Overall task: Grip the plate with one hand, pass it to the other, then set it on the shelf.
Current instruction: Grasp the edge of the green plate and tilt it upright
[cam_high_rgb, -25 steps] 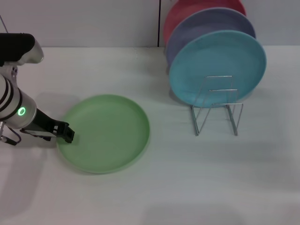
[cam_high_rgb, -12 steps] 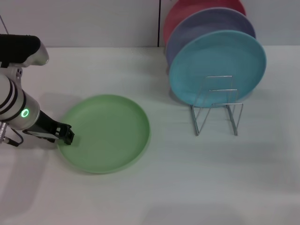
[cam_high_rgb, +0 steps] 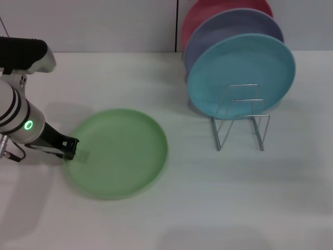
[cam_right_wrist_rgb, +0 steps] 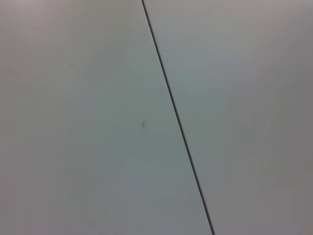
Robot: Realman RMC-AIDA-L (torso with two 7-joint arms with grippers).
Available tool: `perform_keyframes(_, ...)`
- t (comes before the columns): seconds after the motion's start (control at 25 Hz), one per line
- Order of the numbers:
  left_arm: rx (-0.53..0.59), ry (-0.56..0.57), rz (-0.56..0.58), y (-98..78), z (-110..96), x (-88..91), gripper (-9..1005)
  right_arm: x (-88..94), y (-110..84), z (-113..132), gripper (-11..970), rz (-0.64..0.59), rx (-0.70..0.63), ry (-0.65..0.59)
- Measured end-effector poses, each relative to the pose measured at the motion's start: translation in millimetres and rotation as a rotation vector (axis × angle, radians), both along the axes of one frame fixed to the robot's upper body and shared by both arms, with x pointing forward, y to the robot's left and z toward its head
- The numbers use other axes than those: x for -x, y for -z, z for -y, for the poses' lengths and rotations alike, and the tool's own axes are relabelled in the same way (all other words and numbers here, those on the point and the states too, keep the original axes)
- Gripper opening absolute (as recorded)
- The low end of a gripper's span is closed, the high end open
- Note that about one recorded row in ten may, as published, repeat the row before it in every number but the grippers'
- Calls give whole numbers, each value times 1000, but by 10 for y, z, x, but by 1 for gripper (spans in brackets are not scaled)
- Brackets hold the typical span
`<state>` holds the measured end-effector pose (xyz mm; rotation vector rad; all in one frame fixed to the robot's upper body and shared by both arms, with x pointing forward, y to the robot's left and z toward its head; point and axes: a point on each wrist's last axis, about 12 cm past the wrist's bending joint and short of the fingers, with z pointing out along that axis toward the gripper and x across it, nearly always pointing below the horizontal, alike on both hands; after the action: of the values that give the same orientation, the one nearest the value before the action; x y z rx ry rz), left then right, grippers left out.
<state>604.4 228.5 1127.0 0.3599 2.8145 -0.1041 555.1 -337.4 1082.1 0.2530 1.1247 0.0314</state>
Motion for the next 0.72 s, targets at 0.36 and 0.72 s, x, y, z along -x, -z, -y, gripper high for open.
perform_keyframes(0.36, -18, 17, 7, -2, -17, -6, 89, -8, -6, -6, 615, 2, 0, -2)
perform_keyframes(0.72, 5, 46, 43, -99, -54, -30, 68, -16, -11, -11, 610, 3, 0, -3)
